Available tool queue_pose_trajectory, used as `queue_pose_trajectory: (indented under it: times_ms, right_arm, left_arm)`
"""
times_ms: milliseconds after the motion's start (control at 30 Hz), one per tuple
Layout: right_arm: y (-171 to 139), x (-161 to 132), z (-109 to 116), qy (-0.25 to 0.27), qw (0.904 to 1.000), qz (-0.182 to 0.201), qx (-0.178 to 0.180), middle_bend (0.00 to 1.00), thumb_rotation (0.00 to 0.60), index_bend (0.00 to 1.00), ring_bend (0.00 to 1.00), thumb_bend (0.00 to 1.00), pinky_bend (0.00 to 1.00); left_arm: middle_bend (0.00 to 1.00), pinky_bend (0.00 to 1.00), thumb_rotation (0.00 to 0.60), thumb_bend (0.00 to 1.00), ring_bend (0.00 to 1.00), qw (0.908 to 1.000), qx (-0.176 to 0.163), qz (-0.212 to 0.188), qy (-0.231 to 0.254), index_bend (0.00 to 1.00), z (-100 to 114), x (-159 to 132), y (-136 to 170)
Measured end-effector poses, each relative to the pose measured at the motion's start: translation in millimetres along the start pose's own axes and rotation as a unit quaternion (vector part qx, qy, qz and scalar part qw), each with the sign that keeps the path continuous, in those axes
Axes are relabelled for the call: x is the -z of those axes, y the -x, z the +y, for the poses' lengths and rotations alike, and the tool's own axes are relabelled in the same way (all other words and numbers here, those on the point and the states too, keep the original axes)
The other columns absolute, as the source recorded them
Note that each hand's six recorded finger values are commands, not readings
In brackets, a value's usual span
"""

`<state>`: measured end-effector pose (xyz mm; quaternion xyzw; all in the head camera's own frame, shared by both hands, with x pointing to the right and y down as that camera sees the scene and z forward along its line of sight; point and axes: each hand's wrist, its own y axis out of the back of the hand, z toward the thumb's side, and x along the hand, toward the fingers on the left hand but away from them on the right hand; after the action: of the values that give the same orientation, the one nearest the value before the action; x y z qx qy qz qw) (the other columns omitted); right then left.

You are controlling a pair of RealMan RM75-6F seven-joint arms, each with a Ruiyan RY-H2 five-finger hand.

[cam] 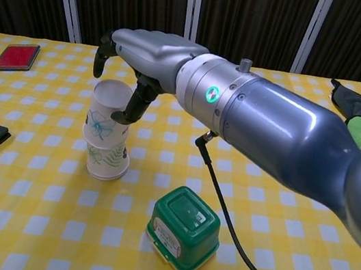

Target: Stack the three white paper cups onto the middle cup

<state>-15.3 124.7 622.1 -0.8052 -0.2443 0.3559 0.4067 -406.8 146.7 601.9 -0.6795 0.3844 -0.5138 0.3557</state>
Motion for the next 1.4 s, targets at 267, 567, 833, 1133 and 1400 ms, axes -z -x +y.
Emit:
queue_pose_trajectory:
  times_ms: [267, 567, 833, 1133, 1400]
  right_arm:
    - [-0.9, 4.2, 5.2, -0.008, 0.9999, -0.008, 0.009, 0.00, 0.600, 0.13, 0.00, 0.14, 0.02]
    - [-17.1, 48.1, 22.1, -0.035, 0.9976, -0.053, 0.027, 0.00, 0.600, 0.13, 0.00, 0.14, 0.00]
    - [-73.3, 141.4, 35.5, -0.061, 0.9860, -0.145, 0.053, 0.00, 0.600, 0.10, 0.00, 0.14, 0.00]
    - [-177.3, 246.1, 30.9, -0.094, 0.9590, -0.255, 0.080, 0.00, 0.600, 0.02, 0.00, 0.14, 0.00]
    - [-254.4, 291.4, 21.4, -0.097, 0.9404, -0.313, 0.092, 0.00, 0.600, 0.02, 0.00, 0.14, 0.00]
  left_arm:
    - [0.00, 0.00, 0.600, 0.18, 0.00, 1.0000, 0.001, 0.002, 0.000, 0.00, -0.5, 0.8, -0.7]
    - [0.00, 0.00, 0.600, 0.18, 0.00, 1.0000, 0.000, 0.008, -0.003, 0.00, 0.1, 3.4, -1.2]
    - [0.00, 0.00, 0.600, 0.18, 0.00, 0.9999, 0.002, 0.011, -0.011, 0.00, -2.2, 4.0, -1.3]
    - [0.00, 0.00, 0.600, 0.18, 0.00, 0.9998, -0.005, 0.012, -0.016, 0.00, -7.7, 4.9, 1.7]
    - [0.00, 0.00, 0.600, 0.18, 0.00, 0.9994, -0.003, 0.021, -0.029, 0.00, -15.5, 11.4, 11.3]
